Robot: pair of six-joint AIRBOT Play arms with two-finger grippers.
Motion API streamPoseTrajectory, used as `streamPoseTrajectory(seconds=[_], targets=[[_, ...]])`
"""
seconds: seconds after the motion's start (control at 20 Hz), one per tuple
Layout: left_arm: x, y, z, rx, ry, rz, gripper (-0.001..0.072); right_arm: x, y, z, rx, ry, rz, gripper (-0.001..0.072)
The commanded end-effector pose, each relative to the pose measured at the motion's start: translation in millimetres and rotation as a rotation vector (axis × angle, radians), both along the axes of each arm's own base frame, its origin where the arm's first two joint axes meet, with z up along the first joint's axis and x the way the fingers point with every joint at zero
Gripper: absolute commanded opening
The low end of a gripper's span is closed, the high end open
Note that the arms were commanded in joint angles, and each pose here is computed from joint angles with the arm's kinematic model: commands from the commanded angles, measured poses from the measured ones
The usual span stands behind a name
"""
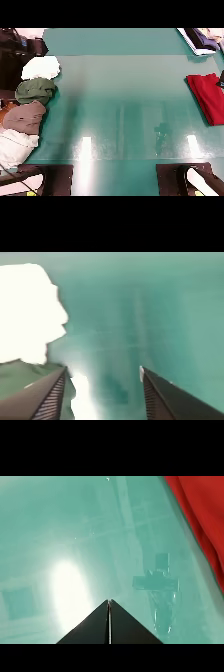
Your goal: Fold the shirts.
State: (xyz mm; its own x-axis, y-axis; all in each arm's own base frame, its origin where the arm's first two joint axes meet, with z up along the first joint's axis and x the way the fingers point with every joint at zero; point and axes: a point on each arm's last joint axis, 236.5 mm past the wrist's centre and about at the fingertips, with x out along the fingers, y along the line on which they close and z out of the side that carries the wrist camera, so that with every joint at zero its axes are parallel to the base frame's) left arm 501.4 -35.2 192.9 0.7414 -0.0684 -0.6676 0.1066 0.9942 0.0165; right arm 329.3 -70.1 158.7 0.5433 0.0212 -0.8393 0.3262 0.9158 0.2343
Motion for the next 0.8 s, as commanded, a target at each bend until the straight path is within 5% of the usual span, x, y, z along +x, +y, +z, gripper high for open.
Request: streamPoseTrajectory(seconds=[0.0, 0.75], targets=[[46, 26, -58, 0.128, 0.023, 0.049, 0.0557, -8, 3, -4, 0.011, 0.037, 0.009, 0.0021], [95, 94, -221, 0.127, 0.174, 0.183, 0.0555, -17, 7, -10, 0.023, 0.080, 0.019, 0.0022]])
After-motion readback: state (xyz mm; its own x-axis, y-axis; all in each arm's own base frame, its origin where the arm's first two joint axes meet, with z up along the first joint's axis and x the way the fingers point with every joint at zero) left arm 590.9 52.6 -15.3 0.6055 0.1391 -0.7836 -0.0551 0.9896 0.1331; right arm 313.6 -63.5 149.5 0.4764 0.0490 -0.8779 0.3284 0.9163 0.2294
